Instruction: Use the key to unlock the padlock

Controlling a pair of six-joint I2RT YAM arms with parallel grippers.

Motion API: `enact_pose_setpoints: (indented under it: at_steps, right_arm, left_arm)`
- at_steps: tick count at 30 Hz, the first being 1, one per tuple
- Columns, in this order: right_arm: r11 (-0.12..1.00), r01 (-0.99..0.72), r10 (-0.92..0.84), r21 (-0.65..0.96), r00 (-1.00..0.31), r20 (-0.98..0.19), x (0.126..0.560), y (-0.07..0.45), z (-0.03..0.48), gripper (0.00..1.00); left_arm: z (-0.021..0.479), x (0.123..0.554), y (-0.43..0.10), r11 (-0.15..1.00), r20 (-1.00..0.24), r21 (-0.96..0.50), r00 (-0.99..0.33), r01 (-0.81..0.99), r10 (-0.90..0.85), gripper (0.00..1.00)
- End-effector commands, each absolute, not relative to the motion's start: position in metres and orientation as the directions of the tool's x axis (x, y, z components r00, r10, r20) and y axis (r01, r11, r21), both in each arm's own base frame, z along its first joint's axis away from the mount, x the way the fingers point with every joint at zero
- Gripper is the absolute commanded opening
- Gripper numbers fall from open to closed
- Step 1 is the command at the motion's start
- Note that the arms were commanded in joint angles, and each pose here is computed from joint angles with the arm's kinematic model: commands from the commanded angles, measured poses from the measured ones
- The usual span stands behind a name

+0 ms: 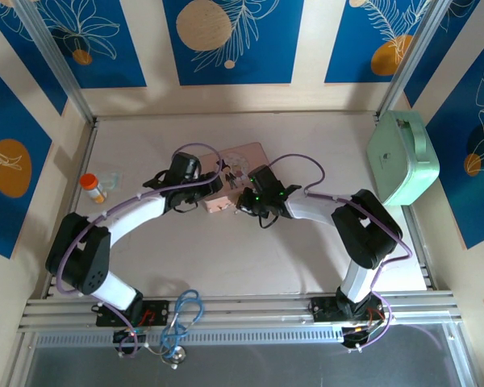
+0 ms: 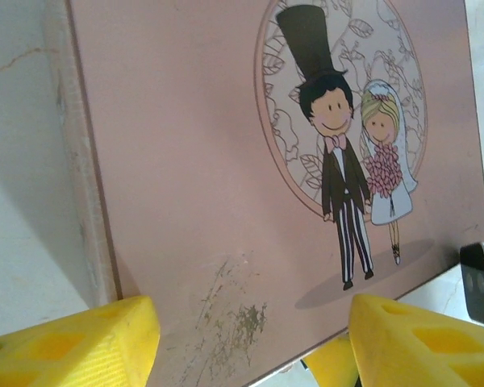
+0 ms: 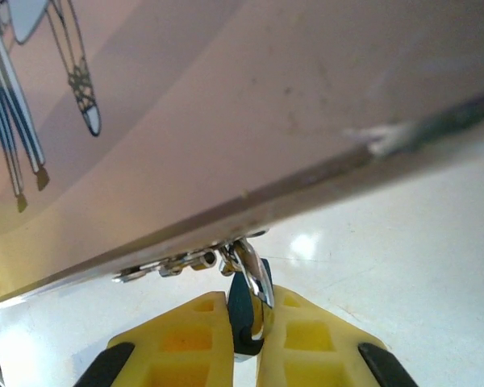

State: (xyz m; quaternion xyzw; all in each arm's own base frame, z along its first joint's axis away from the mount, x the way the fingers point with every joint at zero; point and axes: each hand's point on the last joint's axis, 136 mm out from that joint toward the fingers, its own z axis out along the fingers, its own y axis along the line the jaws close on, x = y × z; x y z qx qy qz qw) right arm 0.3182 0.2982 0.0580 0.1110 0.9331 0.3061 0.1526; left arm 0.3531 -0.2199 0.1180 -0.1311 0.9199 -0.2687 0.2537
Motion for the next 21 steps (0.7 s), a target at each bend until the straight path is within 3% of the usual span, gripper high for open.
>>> enact_pose_setpoints:
  at_steps: [1,16,21]
  right_arm:
    - [0.781,0.109,0.319,0.615,-0.916,-0.243,0.319,0.297,0.065,0.08]
    - [0.805,0.099,0.302,0.585,-0.917,-0.259,0.313,0.296,0.062,0.07]
    - [0.796,0.125,0.328,0.592,-0.911,-0.249,0.310,0.297,0.060,0.07]
  left_arm:
    - [0.060,0.311,-0.198,0.870,-0.267,-0.423,-0.883,-0.252,-0.386,0.62]
    - [0.106,0.301,-0.174,0.853,-0.364,-0.447,-0.816,-0.270,-0.449,0.79]
    - [0.101,0.292,-0.173,0.847,-0.336,-0.448,-0.824,-0.287,-0.456,0.74]
